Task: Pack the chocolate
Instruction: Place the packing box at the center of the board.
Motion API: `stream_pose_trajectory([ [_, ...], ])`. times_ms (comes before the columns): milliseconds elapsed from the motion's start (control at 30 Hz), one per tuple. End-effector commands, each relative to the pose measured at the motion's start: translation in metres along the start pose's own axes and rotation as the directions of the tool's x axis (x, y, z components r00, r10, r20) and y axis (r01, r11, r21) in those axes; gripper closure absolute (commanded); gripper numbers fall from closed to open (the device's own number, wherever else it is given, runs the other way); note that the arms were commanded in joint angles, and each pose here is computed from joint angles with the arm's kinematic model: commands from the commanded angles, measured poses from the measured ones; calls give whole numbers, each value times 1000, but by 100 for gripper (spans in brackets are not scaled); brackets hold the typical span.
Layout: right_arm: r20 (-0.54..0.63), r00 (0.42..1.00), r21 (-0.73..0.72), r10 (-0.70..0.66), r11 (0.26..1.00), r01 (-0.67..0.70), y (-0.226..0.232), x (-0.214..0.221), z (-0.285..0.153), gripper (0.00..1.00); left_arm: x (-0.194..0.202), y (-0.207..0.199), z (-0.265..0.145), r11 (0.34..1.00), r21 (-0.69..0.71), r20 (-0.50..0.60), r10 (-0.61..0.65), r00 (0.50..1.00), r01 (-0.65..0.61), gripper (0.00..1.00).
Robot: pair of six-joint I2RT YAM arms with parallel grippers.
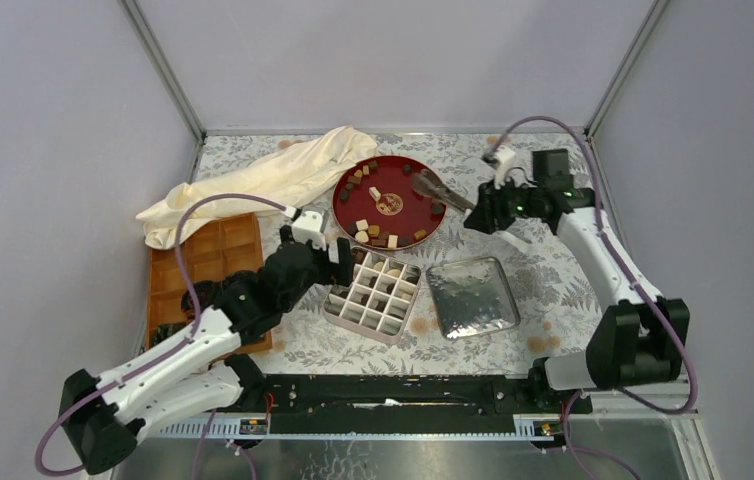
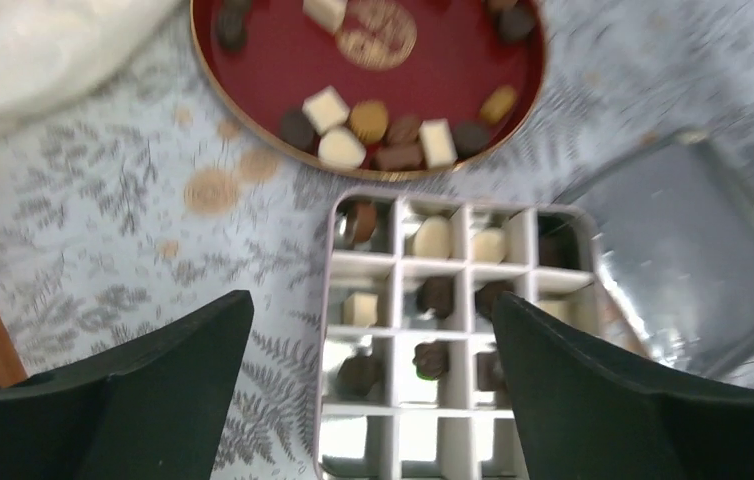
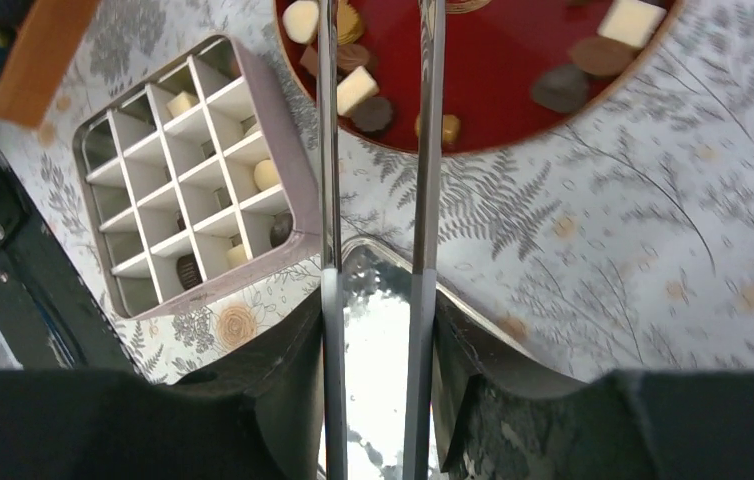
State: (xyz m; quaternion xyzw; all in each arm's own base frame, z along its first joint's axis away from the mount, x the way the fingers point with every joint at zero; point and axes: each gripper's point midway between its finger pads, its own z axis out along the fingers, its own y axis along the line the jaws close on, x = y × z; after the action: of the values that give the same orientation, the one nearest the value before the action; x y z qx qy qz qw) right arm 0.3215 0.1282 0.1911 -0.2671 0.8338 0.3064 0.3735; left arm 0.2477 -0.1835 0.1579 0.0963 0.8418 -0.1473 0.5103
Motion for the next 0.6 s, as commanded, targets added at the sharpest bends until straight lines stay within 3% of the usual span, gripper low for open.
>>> stream_pose_trajectory([
  [0, -101, 976, -9, -192, 981, 192, 12, -17, 29, 56, -53, -12, -24, 995, 78, 127, 57, 990, -67, 1],
  [100, -198, 955, -5, -220, 975, 224, 13, -16, 55, 56, -70, -31, -29, 969, 196, 172, 119, 978, -152, 1],
  [167, -256, 941, 16, -221, 972, 233, 9, -15, 70, 56, -81, -29, -23, 967, 214, 161, 102, 982, -135, 1],
  [267, -311, 925, 39, -219, 969, 242, 3, -19, 91, 56, -93, 4, -2, 964, 257, 90, -96, 991, 70, 2],
  [333, -350, 913, 43, -207, 971, 237, 1, -18, 107, 56, -97, 32, 7, 933, 301, 72, -230, 971, 199, 2],
  [567, -420, 889, 82, -183, 968, 238, -5, -28, 143, 55, -78, 85, 20, 984, 70, 82, -172, 982, 167, 1],
])
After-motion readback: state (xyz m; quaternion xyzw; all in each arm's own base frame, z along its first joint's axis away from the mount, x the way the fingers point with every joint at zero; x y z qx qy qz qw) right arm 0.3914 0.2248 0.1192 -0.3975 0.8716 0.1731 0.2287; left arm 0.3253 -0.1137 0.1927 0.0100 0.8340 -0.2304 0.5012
